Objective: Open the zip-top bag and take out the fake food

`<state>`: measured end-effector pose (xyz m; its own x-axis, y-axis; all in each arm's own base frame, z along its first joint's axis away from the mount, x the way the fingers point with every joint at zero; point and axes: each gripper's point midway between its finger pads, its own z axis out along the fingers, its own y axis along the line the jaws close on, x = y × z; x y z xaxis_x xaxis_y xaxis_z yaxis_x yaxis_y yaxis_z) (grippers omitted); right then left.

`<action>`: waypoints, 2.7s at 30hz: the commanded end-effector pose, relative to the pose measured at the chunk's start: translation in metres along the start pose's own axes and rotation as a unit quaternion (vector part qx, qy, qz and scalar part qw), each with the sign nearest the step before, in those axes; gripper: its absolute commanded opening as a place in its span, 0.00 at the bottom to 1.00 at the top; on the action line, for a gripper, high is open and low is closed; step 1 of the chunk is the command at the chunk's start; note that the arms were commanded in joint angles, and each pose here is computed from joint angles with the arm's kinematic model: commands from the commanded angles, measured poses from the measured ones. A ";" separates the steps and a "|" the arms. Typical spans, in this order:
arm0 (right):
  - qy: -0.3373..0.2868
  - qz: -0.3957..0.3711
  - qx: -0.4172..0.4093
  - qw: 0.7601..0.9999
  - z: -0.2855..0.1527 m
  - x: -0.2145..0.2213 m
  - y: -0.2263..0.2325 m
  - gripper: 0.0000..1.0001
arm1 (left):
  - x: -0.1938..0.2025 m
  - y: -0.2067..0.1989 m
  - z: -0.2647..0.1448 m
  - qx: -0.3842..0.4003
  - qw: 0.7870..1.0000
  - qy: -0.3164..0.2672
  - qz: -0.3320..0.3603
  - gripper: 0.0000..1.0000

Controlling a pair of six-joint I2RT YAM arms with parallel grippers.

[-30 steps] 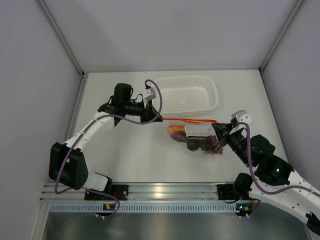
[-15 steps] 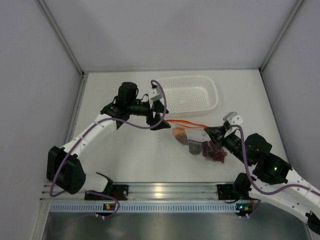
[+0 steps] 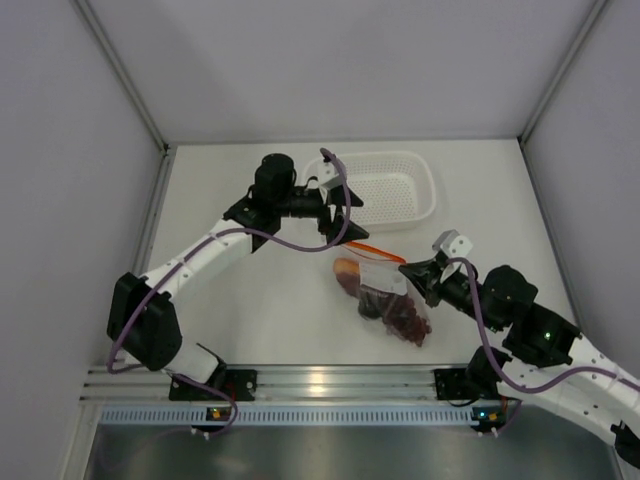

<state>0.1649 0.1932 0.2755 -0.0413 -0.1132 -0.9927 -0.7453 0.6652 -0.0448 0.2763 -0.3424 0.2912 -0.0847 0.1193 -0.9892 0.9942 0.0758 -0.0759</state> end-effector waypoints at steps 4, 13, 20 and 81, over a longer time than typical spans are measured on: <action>-0.067 -0.004 -0.013 0.998 -0.005 -0.047 0.002 0.00 | -0.023 -0.006 0.014 0.043 0.998 -0.028 0.036 0.86; -0.063 -0.003 0.003 0.998 -0.004 -0.045 -0.003 0.00 | -0.001 -0.026 0.012 0.094 0.995 -0.017 0.017 0.86; -0.064 -0.003 -0.003 0.998 -0.004 -0.045 -0.001 0.00 | 0.016 -0.026 0.013 0.083 0.996 -0.005 0.007 0.84; 0.011 0.305 0.038 0.951 0.098 -0.043 0.020 0.57 | 0.048 -0.012 -0.163 -0.525 0.753 -0.131 -0.373 0.00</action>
<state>0.2120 0.2695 0.2852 -0.3929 0.1176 -0.9120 -0.5975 0.7212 0.3504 0.2459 -0.1884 0.2433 -0.5429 -0.3320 -0.7714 0.1864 0.8480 -0.4961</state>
